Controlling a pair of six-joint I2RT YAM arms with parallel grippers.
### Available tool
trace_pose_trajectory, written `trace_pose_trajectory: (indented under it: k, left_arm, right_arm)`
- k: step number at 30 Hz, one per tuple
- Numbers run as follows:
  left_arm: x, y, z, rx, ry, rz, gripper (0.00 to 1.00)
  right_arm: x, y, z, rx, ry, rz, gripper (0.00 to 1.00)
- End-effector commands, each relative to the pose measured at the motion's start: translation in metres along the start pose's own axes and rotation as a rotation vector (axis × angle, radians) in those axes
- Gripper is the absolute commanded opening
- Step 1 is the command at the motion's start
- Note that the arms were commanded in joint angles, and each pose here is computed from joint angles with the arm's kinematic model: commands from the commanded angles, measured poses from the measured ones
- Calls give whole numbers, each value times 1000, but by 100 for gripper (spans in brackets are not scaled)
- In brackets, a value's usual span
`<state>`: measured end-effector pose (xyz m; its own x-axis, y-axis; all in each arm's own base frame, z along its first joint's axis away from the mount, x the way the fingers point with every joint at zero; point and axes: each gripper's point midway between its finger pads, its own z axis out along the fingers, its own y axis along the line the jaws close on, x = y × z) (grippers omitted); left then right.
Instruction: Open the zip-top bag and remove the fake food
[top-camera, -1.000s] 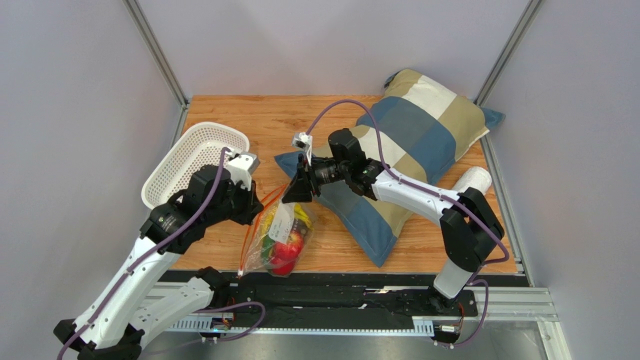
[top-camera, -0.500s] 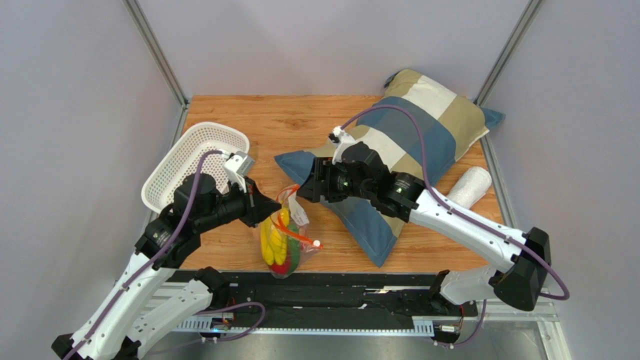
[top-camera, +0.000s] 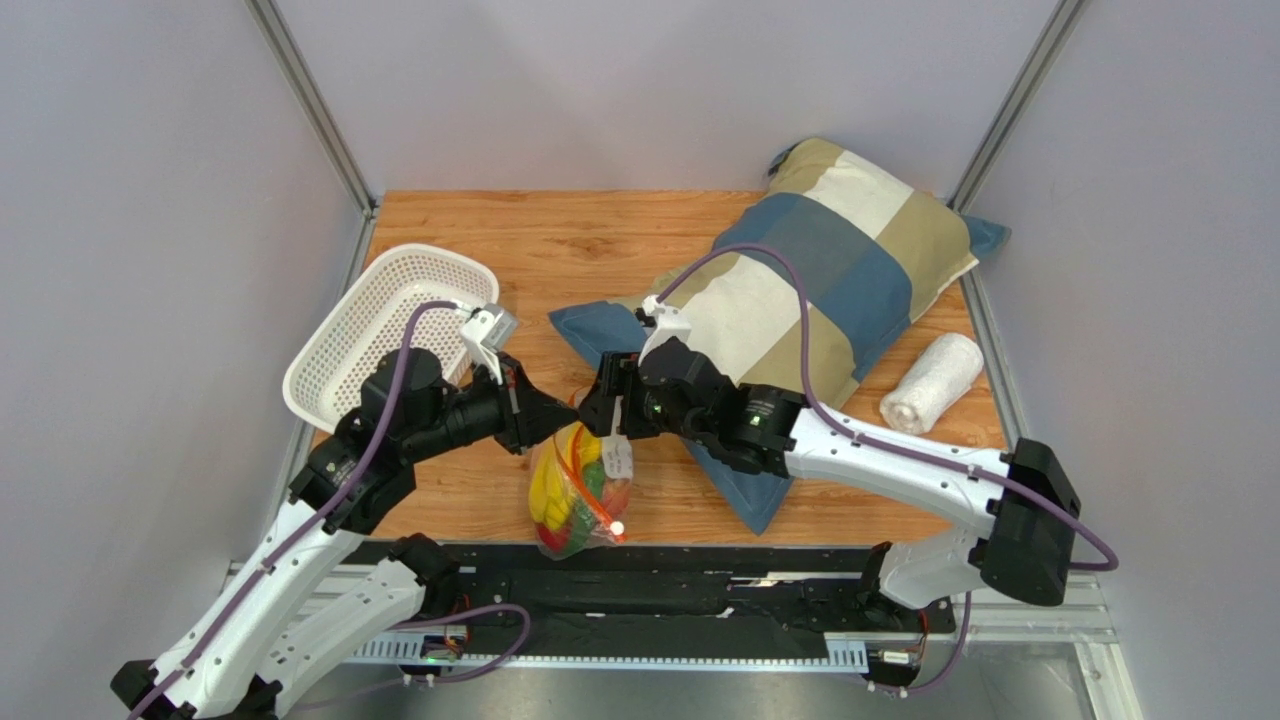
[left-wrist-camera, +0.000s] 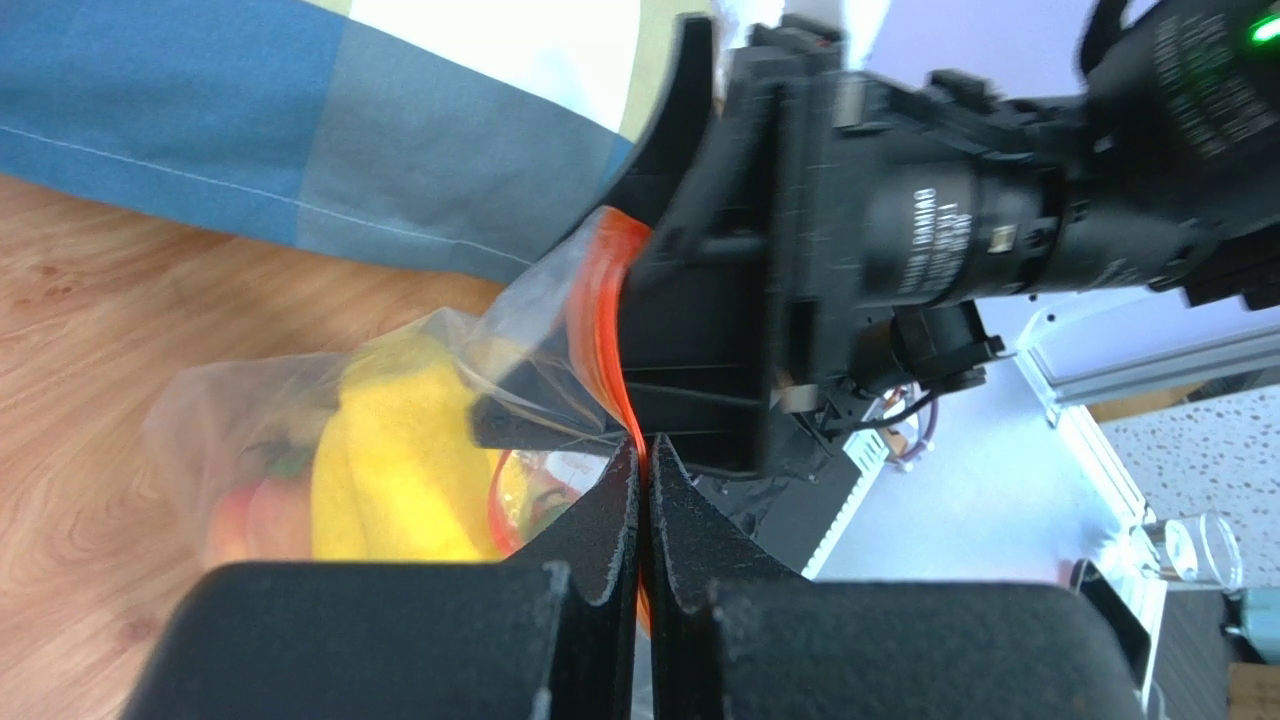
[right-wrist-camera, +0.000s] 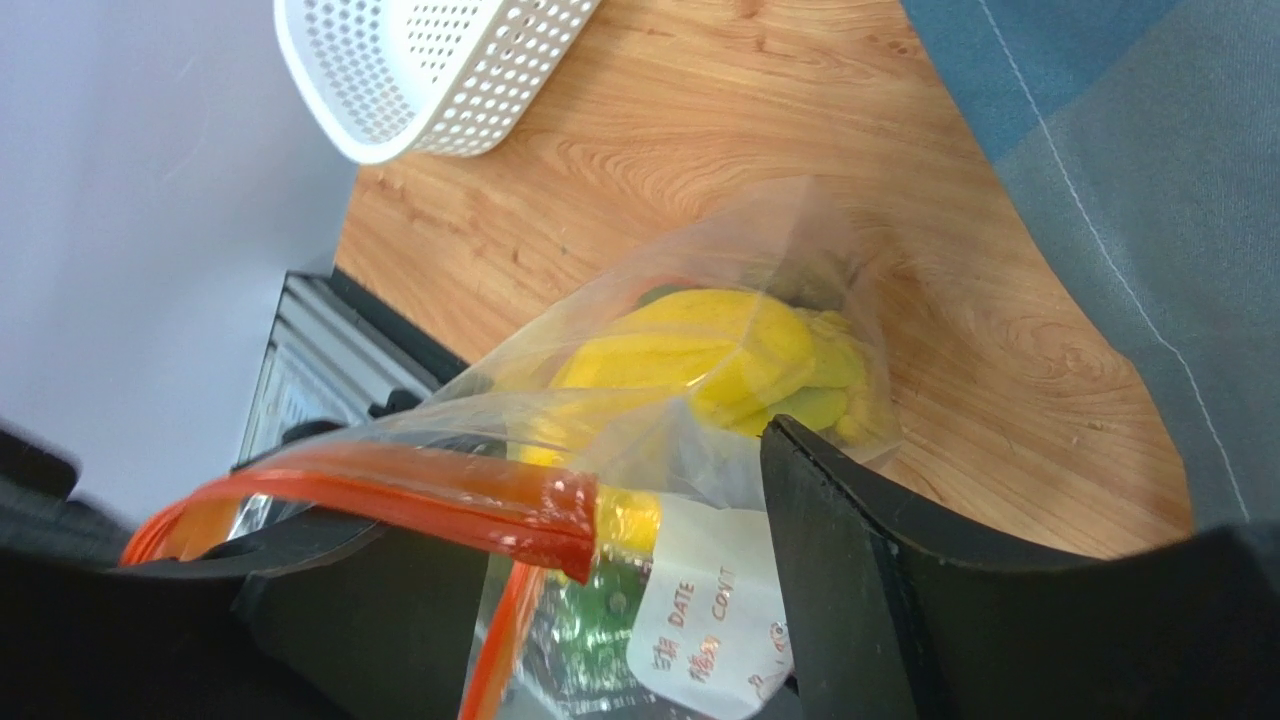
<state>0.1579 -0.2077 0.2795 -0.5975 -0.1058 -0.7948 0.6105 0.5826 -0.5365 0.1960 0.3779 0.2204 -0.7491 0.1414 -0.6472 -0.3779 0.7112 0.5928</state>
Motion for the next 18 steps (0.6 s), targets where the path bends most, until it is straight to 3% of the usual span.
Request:
trace_pose_trajectory:
  k: [1, 4, 5, 6, 8, 11, 15, 18]
  left_arm:
    - [-13, -20, -3, 100, -50, 25, 0]
    - [-8, -18, -3, 99, -34, 25, 0]
    - [-7, -17, -4, 91, -36, 25, 0]
    - [-4, -8, -4, 42, -30, 14, 0]
    - [-9, 11, -11, -84, -63, 6, 0]
    - [-3, 45, -29, -297, -69, -3, 0]
    - [14, 84, -55, -534, -49, -47, 0]
    - [16, 91, -65, -585, -39, -22, 0]
  right_arm:
    - [-24, 4, 17, 73, -141, 85, 66]
    - [-17, -12, 38, 184, -133, 65, 58]
    - [-18, -13, 39, 196, -130, 50, 51]
    - [-18, -15, 37, 208, -120, 9, 38]
    - [-18, -14, 28, 200, -104, -43, 28]
    - [-25, -8, 9, 164, -68, -205, 3]
    - [-34, 9, -11, 78, -48, -333, 0]
    - [-33, 38, -20, -66, -7, -353, 0]
